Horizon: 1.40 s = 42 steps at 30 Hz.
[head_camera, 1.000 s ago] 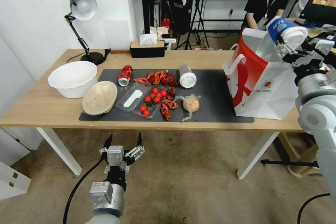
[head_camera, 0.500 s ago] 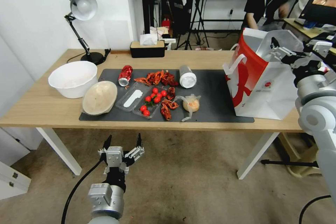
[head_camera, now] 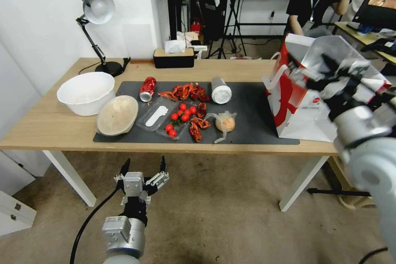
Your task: Pick up the trash from the table and place it into the takeout bag.
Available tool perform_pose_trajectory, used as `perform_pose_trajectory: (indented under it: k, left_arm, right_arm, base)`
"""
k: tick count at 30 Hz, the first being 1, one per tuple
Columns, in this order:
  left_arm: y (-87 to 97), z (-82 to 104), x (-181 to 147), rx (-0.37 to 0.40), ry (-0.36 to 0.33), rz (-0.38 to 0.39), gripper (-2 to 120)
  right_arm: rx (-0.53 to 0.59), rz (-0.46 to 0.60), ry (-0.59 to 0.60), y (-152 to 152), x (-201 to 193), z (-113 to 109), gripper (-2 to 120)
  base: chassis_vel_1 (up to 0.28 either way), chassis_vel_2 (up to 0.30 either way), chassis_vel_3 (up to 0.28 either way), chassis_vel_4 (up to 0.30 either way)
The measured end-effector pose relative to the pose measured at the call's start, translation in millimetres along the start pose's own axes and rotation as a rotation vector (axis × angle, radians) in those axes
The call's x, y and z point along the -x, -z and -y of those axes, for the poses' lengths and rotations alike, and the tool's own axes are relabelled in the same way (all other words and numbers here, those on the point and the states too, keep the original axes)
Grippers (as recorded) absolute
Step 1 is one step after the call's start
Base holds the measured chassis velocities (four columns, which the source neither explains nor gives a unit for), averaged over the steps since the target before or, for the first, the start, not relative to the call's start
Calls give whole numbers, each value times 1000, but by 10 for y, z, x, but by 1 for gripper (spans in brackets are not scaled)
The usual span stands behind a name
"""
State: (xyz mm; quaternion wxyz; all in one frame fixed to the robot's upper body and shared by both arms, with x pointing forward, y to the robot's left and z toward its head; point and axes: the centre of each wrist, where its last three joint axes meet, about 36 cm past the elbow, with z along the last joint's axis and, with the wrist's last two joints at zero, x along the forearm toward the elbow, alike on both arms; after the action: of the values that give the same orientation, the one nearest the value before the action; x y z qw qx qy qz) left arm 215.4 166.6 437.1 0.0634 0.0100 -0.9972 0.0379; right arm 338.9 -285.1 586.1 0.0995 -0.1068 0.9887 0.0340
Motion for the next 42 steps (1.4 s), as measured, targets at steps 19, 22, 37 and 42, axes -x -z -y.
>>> perform_pose_trajectory:
  k: [19,22,37,42]
  left_arm:
    - [-52,-28,12,-13,-7,-5,100]
    - [-53,-48,31,-15,-5,-1,100]
    - [-54,-99,101,-5,9,6,100]
    - [-57,-97,95,-6,9,4,100]
  right_arm:
    - [-40,15,-117,-1699,-1110,-79,100]
    - [-35,3,-110,-1883,-1225,-96,100]
    - [2,-85,-72,-2357,-1345,-323,100]
    - [31,-93,-22,-2187,-933,-380,100]
  base:
    - [0,0,0,0]
    - [0,0,0,0]
    - [0,0,0,0]
    - [0,0,0,0]
